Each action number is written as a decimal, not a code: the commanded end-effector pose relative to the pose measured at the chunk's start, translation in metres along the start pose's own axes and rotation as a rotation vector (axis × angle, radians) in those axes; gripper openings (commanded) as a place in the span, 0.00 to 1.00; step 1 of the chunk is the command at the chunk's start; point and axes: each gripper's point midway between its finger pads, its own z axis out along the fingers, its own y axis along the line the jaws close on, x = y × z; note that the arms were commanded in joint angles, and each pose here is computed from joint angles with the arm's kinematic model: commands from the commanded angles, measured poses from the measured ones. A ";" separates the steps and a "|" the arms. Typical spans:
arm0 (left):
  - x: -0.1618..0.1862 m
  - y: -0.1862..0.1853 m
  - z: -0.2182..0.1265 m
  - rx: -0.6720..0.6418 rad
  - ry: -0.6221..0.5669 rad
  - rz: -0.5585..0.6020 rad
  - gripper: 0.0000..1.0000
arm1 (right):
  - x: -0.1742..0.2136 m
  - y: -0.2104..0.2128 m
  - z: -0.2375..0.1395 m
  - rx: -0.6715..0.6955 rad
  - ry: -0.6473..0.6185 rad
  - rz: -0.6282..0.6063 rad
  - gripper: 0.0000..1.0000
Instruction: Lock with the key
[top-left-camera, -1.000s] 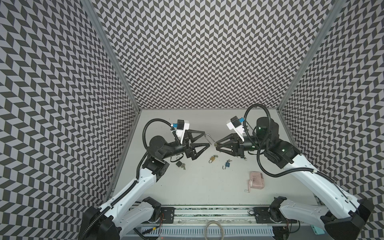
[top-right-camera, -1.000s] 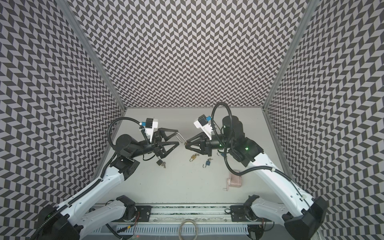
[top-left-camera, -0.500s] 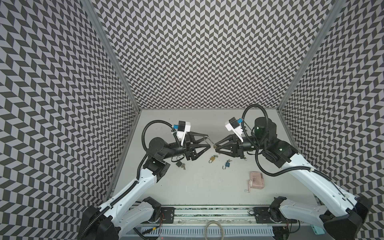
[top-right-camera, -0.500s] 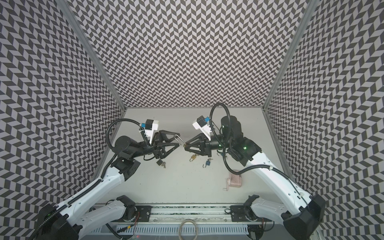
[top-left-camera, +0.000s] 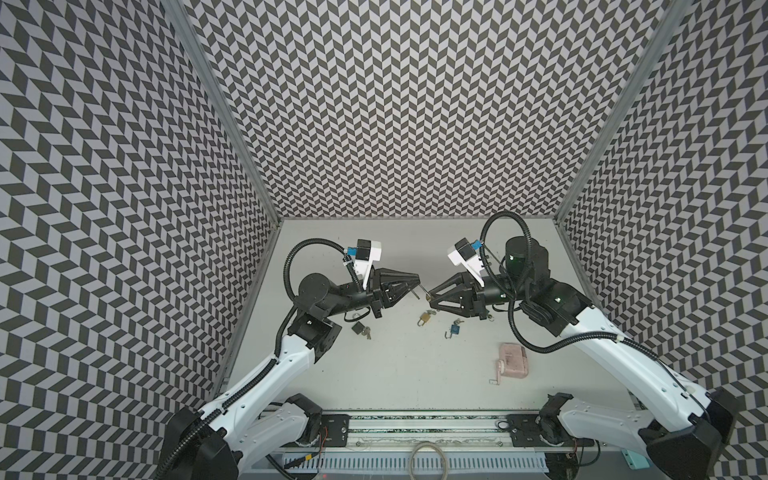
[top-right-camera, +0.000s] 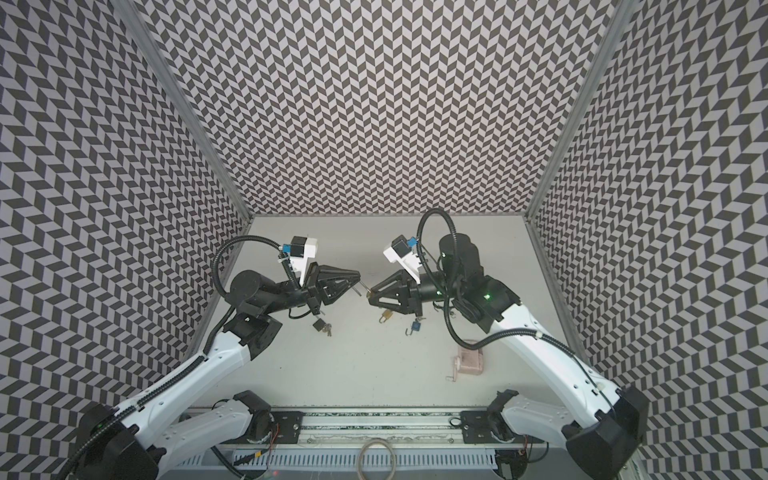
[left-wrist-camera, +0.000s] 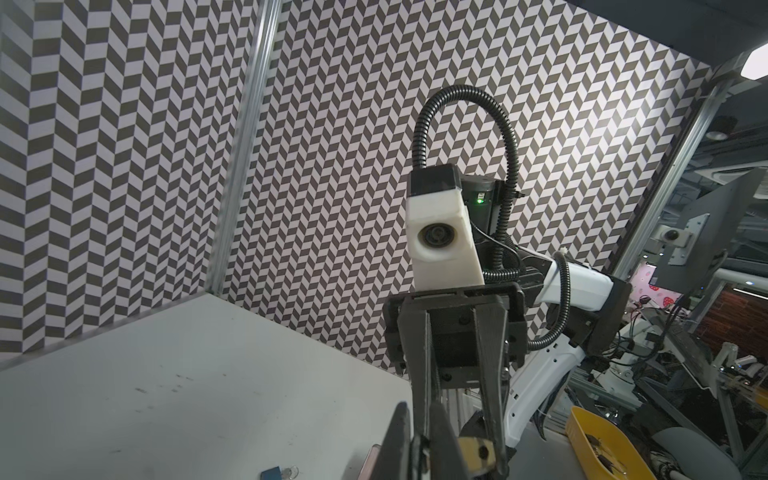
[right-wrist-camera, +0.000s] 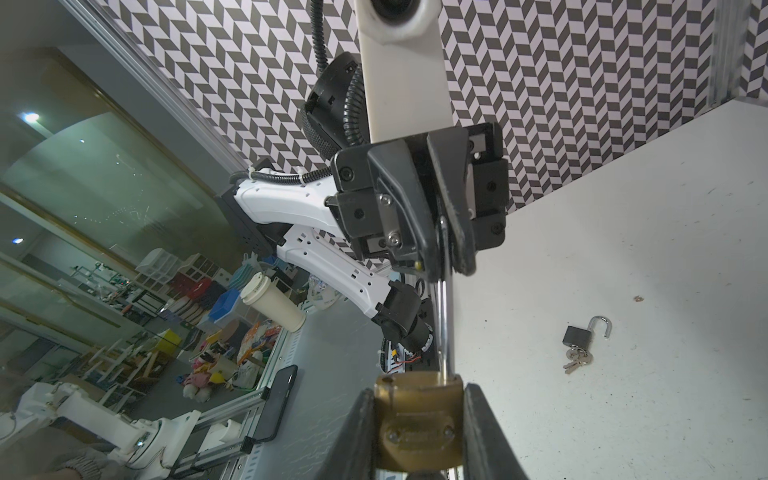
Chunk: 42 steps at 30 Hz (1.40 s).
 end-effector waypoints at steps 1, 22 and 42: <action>-0.013 -0.016 0.003 0.043 -0.018 0.051 0.00 | -0.017 0.006 -0.003 0.010 -0.061 -0.081 0.00; -0.076 -0.029 -0.017 -0.005 -0.347 -0.112 0.00 | -0.073 0.037 -0.064 0.156 -0.662 -0.237 0.79; -0.090 -0.045 -0.006 0.068 -0.399 -0.181 0.00 | -0.082 0.045 -0.005 0.054 -0.670 -0.276 0.56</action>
